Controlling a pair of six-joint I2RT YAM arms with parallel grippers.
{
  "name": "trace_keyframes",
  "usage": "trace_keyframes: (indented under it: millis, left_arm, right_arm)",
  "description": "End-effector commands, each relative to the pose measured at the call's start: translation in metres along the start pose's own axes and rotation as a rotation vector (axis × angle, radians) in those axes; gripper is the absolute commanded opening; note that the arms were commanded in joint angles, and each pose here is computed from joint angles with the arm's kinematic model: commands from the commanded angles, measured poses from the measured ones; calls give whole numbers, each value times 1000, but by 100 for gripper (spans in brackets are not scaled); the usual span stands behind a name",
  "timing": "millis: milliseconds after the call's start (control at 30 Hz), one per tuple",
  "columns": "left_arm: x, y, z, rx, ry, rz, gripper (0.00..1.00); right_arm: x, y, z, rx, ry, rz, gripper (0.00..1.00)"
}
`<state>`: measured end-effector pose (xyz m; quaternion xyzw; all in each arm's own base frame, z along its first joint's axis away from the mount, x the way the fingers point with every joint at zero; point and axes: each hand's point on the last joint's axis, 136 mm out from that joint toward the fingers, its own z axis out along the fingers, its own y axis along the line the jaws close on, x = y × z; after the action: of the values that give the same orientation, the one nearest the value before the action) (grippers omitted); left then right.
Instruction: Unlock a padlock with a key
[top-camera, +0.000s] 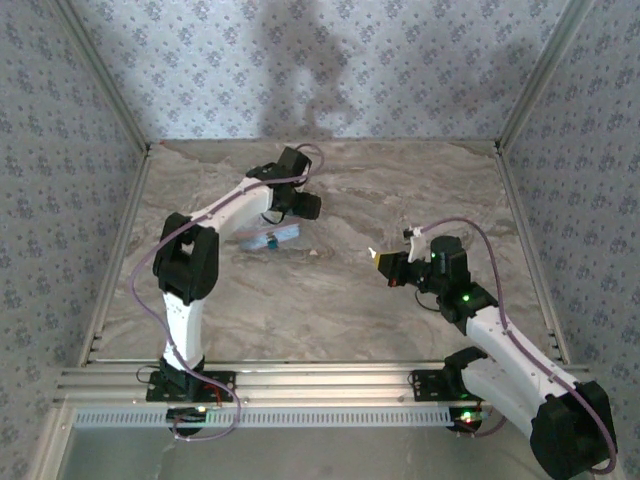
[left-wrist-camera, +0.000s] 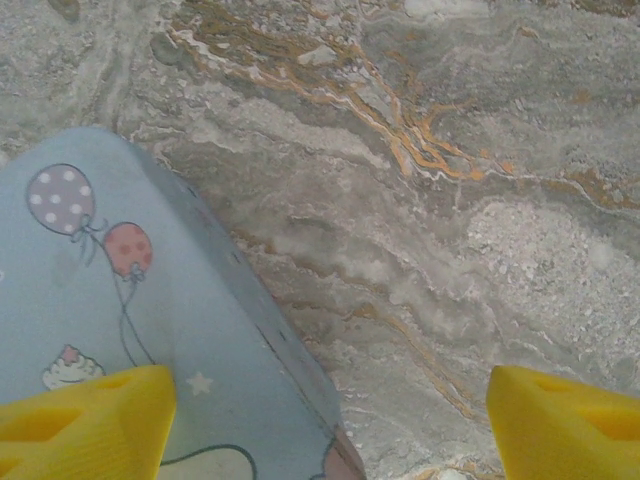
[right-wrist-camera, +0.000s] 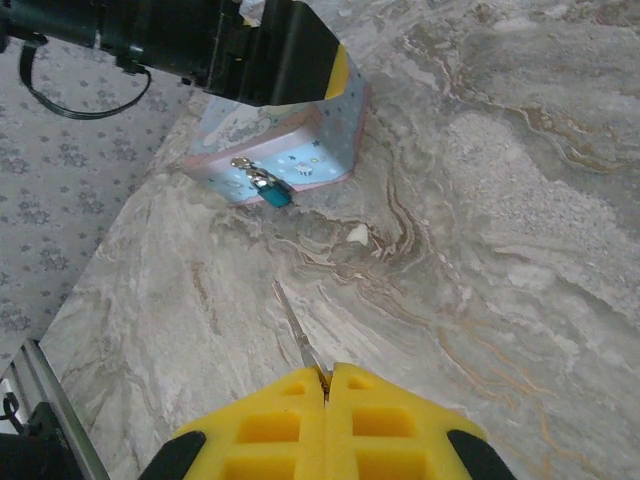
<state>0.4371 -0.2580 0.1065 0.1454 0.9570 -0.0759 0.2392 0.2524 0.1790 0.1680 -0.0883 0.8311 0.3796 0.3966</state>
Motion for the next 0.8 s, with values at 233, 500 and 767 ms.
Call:
trace_keyframes:
  millis: [233,500,767]
  left_arm:
    - [20,-20,7,-25,36,80,81]
    - [31,-24,8,-21,39,62,82]
    - [38,-35,4,15,39,34,82]
  right_arm:
    - [1,-19,-16,105,19,2,0]
    - [-3,-31,-32,136,-11,37,0]
    - [-5,-34,-35,139,-20,56,0]
